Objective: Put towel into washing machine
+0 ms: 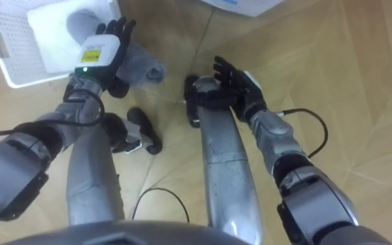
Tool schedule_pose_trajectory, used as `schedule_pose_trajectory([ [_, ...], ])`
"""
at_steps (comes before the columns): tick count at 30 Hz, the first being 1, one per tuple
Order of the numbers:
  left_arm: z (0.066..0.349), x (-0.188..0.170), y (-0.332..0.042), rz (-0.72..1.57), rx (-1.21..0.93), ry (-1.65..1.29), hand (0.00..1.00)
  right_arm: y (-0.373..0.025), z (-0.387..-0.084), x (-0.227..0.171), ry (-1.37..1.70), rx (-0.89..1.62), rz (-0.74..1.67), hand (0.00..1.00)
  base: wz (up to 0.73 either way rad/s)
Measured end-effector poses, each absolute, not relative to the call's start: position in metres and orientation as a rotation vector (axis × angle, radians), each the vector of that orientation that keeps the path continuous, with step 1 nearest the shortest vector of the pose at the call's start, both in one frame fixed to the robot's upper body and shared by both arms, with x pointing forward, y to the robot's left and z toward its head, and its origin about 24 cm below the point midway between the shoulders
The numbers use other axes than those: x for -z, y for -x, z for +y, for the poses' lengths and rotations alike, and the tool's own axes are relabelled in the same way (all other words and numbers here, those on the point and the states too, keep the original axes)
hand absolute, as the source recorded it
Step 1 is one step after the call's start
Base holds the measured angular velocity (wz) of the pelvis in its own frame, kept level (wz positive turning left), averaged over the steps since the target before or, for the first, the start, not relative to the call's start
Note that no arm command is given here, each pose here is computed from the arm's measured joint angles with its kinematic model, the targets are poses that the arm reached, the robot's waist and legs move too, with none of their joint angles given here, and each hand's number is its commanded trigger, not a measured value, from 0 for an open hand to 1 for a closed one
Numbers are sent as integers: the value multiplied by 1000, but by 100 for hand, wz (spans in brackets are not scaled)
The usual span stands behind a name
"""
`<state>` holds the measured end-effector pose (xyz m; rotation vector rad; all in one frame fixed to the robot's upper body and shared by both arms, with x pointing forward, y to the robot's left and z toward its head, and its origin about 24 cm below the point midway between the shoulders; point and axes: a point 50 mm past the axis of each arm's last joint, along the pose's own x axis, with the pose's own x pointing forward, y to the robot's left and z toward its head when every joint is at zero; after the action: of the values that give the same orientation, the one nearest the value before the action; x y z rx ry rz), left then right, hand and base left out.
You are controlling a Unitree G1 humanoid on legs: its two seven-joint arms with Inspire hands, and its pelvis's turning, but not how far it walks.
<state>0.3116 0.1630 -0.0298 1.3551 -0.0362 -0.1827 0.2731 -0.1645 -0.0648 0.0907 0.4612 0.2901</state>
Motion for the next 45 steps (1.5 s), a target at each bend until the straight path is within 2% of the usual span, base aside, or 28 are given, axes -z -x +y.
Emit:
schedule_pose_trajectory([
  [6,162,23,-317,-80,198,-1394,0,-277,-160,61,-94,-334,445,0,-9],
  [7,163,22,-318,-86,197,-1402,5,-277,-161,60,-98,-339,442,0,-9],
  [8,165,21,-318,-85,195,-1407,36,-277,-162,59,-105,-340,440,0,-9],
  [9,165,21,-318,-86,197,-1413,41,-277,-163,59,-107,-338,440,0,-7],
  [12,168,22,-318,-91,219,-1446,76,-277,-166,59,-123,-327,447,0,0],
  [13,169,22,-317,-89,221,-1453,95,-277,-166,60,-132,-326,447,0,0],
  [14,170,23,-317,-83,228,-1460,100,-277,-165,59,-138,-329,445,0,0],
  [31,186,20,-330,174,414,-1589,100,-296,-164,46,-89,-364,444,0,0],
  [38,183,27,-327,274,491,-1581,100,-294,-171,50,-76,-333,482,0,0],
  [45,177,34,-322,279,514,-1561,100,-291,-177,56,-76,-250,501,0,-6],
])
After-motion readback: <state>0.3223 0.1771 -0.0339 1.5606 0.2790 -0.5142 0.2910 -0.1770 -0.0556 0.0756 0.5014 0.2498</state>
